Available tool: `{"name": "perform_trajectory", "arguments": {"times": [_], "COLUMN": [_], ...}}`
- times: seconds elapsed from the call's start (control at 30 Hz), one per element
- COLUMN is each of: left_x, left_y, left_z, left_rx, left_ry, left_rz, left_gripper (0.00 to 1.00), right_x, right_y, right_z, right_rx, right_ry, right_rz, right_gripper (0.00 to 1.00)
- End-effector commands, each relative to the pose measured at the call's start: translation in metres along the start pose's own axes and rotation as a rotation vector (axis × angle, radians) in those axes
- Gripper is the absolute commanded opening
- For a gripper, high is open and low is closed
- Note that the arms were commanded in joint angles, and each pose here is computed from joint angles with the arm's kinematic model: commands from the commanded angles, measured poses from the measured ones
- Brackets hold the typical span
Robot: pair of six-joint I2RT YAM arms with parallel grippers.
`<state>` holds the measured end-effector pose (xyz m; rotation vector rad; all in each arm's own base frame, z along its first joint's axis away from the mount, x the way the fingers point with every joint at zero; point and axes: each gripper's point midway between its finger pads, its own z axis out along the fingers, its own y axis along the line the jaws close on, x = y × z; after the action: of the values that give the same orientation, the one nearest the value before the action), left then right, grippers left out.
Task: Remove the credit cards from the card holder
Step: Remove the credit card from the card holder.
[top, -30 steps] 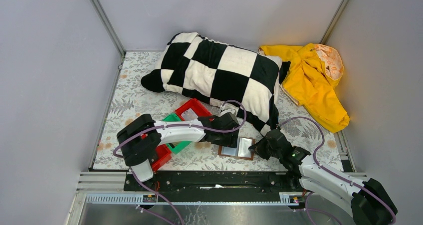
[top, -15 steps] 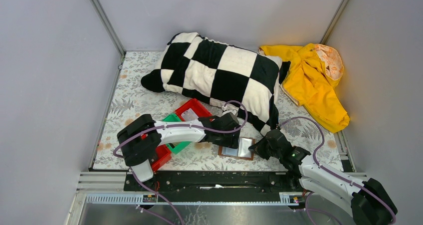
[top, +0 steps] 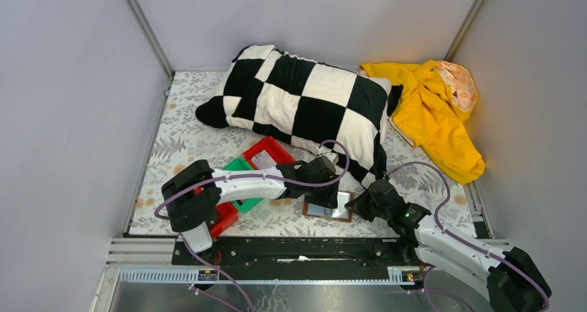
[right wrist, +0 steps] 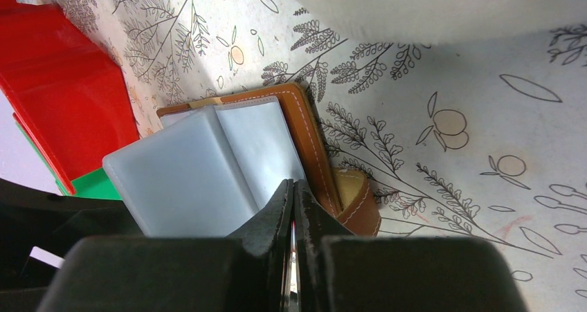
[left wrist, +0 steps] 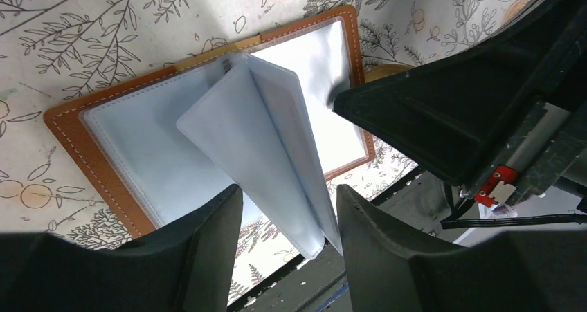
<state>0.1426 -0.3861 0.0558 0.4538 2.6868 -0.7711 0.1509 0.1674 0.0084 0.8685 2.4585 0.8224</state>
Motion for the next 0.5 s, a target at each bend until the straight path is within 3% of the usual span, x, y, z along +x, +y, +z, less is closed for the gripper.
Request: {"name": "perform_trajectory", "arguments": {"times": [0.0, 0.3, 0.47], "left_x": [-0.025, -0.011, -0.016], "left_y": [-0.033, -0.055, -0.066], "left_z": [-0.020, 0.003, 0.001], "left_rx": [0.104, 0.240, 0.288], "left_ry": [-0.078, 0.004, -0.032], "left_rz": [0.015, -0.009, -0.029], "left_gripper": [0.55, 0.56, 0.57], "right_x": [0.003, -0.001, -0.013], "right_y": [-0.055, -0.037, -0.024], "right_z": [0.000, -0.011, -0.027], "right_rx": [0.196, 0.149, 0.124], "right_ry": [0.003, -0.005, -0.056], "right_rz": [-0.044, -0.066, -0.097], "right_gripper": [0.05, 0.07, 0.14]}}
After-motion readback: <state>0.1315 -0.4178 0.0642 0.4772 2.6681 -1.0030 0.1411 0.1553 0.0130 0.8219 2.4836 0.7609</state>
